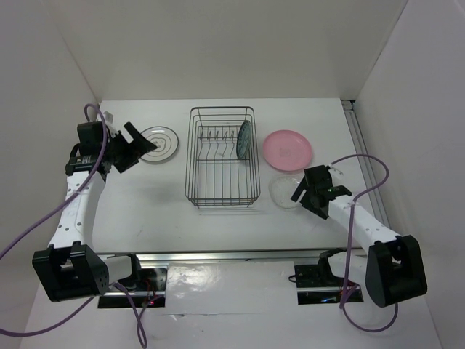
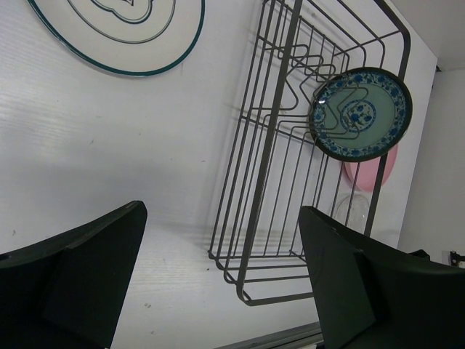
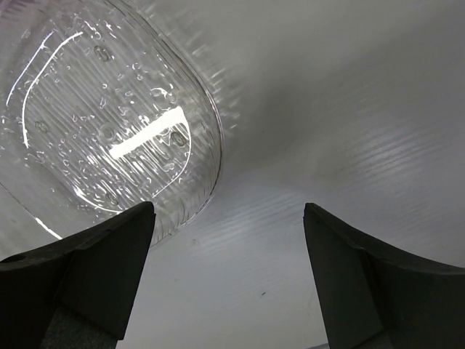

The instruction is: Load the plates into the dish rack

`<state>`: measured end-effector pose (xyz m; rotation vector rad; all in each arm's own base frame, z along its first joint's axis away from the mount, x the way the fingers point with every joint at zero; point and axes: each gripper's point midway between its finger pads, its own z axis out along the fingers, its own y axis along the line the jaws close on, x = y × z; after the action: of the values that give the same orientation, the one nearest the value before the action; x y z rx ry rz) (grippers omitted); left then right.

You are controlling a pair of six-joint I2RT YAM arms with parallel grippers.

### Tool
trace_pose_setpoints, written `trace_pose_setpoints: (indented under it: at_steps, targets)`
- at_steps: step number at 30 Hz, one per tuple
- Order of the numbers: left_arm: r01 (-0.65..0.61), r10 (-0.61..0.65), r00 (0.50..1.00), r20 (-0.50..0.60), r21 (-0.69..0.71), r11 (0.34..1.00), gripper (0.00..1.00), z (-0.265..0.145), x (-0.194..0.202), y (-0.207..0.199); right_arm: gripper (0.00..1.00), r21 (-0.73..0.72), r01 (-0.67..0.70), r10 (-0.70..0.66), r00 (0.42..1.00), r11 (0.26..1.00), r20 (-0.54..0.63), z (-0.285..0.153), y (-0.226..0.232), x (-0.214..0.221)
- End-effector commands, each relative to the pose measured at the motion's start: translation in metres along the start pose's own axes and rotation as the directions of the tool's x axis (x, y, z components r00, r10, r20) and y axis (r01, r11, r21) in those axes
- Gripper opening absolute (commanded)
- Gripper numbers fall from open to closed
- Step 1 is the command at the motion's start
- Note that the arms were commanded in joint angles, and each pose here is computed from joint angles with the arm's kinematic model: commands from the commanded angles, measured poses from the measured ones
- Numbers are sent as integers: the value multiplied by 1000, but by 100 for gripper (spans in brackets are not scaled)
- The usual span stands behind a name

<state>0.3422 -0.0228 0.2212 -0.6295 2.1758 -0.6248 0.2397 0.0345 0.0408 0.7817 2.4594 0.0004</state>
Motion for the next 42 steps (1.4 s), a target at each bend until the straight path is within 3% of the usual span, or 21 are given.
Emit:
trace_pose_setpoints:
  at_steps: [1,12,15,19,21,27,31,33,37,42]
  targets:
    - [-8,7,1000,19,48,999,100,0,-6,-9,89,-70,-4,6,1000,998,30,3,10,-8]
    - [-11,10,999,42,28,1000,100,-2,-10,-6,82,8,37,-37,999,999,-27,34,9,-8]
    - [-11,10,999,52,12,1000,100,-2,-11,-4,71,14,30,-30,999,999,-27,37,7,-9]
    - [-10,9,999,51,12,1000,100,-4,-12,-5,40,20,32,-32,999,999,-33,38,5,-5]
    - [-10,9,999,51,12,1000,100,-4,-12,-5,35,20,32,-32,999,999,-33,36,4,-5]
    - [-9,9,998,66,-12,1000,100,-3,-15,-1,28,31,37,-36,998,999,-47,34,-1,0]
    - [-5,6,998,58,-16,1000,100,-3,-13,0,16,19,23,-22,999,1000,-32,27,0,-4]
    - [-5,6,998,58,-16,1000,100,-2,-15,-1,15,20,23,-23,999,1000,-33,25,-1,-3]
    - [-6,6,999,53,-8,1000,100,-2,-14,-2,0,40,6,-4,999,999,-34,21,-4,-4]
    - [-6,6,999,53,-8,1000,100,-2,-14,-2,0,49,-17,17,1000,999,-11,19,-4,-10]
